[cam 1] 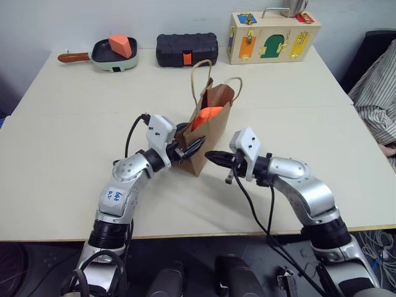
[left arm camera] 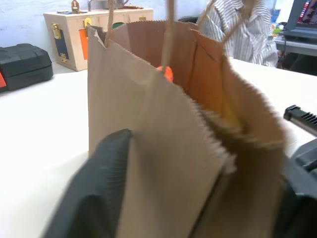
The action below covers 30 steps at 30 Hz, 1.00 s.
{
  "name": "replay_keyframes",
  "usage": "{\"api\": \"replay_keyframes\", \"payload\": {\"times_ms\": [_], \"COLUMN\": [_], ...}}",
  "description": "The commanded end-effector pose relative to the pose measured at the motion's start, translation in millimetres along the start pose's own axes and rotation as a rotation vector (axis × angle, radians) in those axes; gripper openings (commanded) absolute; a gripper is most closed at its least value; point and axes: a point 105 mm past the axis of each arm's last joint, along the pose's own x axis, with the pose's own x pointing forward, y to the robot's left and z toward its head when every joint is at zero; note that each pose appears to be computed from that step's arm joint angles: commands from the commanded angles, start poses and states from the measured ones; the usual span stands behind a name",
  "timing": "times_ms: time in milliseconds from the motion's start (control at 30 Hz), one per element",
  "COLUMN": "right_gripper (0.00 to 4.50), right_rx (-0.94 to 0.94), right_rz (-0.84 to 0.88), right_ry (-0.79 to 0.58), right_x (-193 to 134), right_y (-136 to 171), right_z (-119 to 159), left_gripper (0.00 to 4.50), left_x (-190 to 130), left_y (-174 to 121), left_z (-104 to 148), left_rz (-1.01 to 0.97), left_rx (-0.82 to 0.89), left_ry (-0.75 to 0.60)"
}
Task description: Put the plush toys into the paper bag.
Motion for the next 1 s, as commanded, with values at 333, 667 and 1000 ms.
{"api": "replay_keyframes", "payload": {"times_ms": [333,667,1000], "right_gripper": [1.62,4.48,4.5], "right_rx": [-0.038,0.024,-0.006], "right_rz": [0.027,-0.117,-0.213], "right_ry": [-0.004,0.102,0.11], "right_x": [-160,-203,-198], "right_y": [35,64,34], "right_z": [67,74,63], "left_gripper": [0.0,0.0,0.61], "left_x": [-12,12,4], "left_y": [5,-19,-6], "left_z": [40,31,-3], "left_rz": [-0.533,-0.966,-0.981], "left_rx": [0.027,0.111,0.179], "left_ry": [-0.028,0.03,0.205]}}
